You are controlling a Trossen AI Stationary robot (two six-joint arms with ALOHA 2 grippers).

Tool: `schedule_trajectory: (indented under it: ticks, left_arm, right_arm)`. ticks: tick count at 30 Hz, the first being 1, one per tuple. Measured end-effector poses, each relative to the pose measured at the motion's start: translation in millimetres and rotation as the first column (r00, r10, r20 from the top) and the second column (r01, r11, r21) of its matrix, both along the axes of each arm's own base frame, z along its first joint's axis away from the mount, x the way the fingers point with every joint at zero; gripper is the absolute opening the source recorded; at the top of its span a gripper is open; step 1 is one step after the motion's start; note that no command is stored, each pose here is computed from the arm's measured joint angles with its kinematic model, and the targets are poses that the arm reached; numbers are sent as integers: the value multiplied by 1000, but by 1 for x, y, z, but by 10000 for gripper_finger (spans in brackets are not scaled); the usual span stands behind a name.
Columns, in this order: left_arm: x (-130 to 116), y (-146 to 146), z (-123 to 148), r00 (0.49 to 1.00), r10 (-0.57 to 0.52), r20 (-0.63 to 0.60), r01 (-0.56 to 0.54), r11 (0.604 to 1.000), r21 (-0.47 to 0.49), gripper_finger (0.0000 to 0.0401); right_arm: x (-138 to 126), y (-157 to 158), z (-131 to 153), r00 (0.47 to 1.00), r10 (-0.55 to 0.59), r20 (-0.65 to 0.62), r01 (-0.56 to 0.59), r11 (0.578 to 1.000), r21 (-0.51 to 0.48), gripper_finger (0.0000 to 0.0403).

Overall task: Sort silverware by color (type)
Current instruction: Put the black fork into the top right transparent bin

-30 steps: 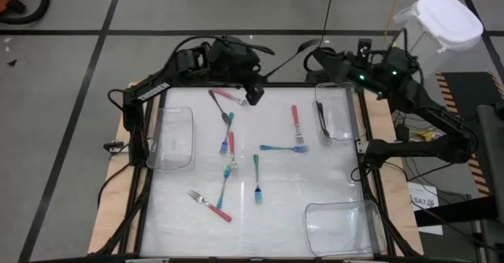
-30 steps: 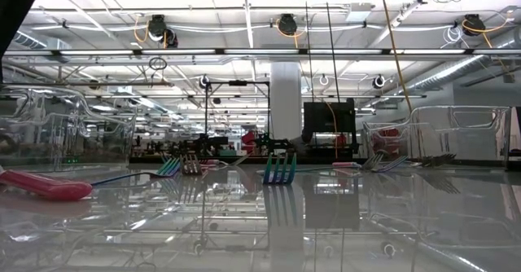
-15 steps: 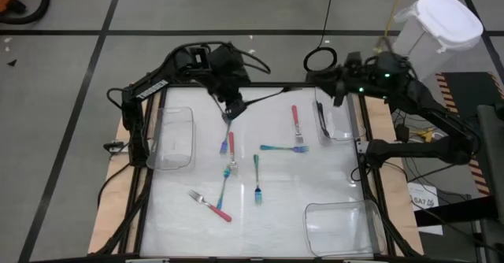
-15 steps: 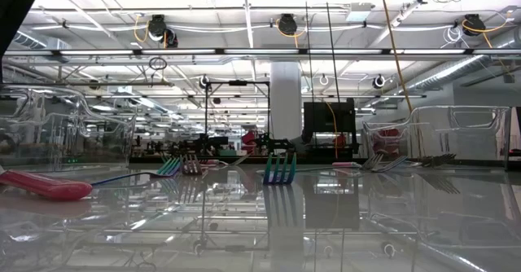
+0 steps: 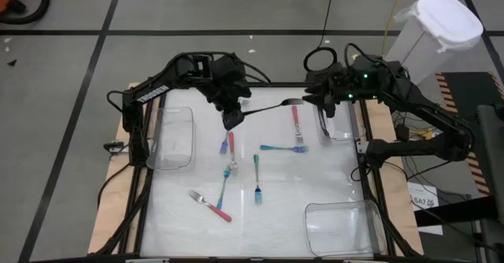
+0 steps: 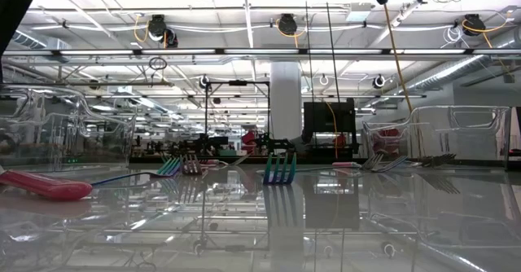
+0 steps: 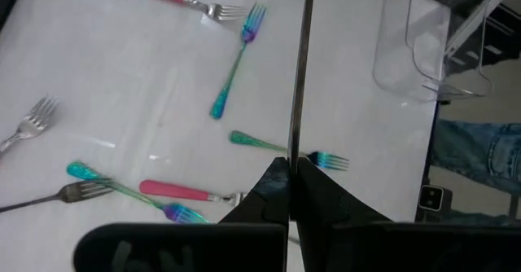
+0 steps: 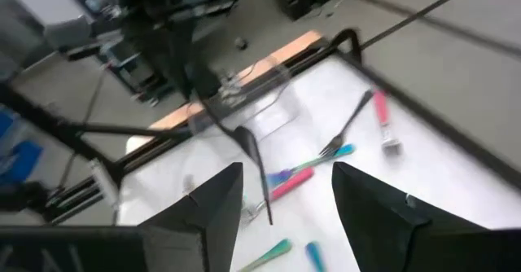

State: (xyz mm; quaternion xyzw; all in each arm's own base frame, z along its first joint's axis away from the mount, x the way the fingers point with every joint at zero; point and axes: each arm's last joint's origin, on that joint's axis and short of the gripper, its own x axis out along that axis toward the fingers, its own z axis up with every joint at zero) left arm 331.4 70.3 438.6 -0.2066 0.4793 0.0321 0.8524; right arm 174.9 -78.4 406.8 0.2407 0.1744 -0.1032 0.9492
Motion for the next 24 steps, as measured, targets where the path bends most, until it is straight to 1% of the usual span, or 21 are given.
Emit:
schedule_trajectory:
  ticks: [3, 6, 10, 14, 19, 21, 24]
  left_arm:
    - [1, -4, 0, 1000, -11, -1, 11, 1000, 2, 3]
    - [1, -6, 0, 1000, -15, -2, 15, 1000, 4, 3]
    - [1, -6, 0, 1000, -15, -2, 15, 1000, 5, 3]
    - [1, -6, 0, 1000, -13, -1, 13, 1000, 7, 3]
    - [2, -6, 0, 1000, -13, 1, 13, 1000, 8, 3]
    - [2, -6, 0, 1000, -12, 2, 12, 1000, 8, 3]
    - [2, -6, 0, 1000, -10, 1, 10, 1000, 6, 3]
  right_arm:
    - [4, -1, -4, 999, 37, -16, -37, 999, 28, 187]
    - [7, -2, -6, 999, 48, -26, -47, 998, 48, 187]
    - [12, -2, -9, 993, 115, -23, -113, 990, 86, 187]
    - [17, -4, -12, 990, 139, -33, -134, 985, 107, 172]
    - [21, -6, -13, 990, 140, -28, -137, 986, 98, 119]
    - [22, -7, -12, 990, 141, -16, -139, 986, 89, 90]
    - [22, -7, -12, 990, 143, -12, -142, 987, 80, 36]
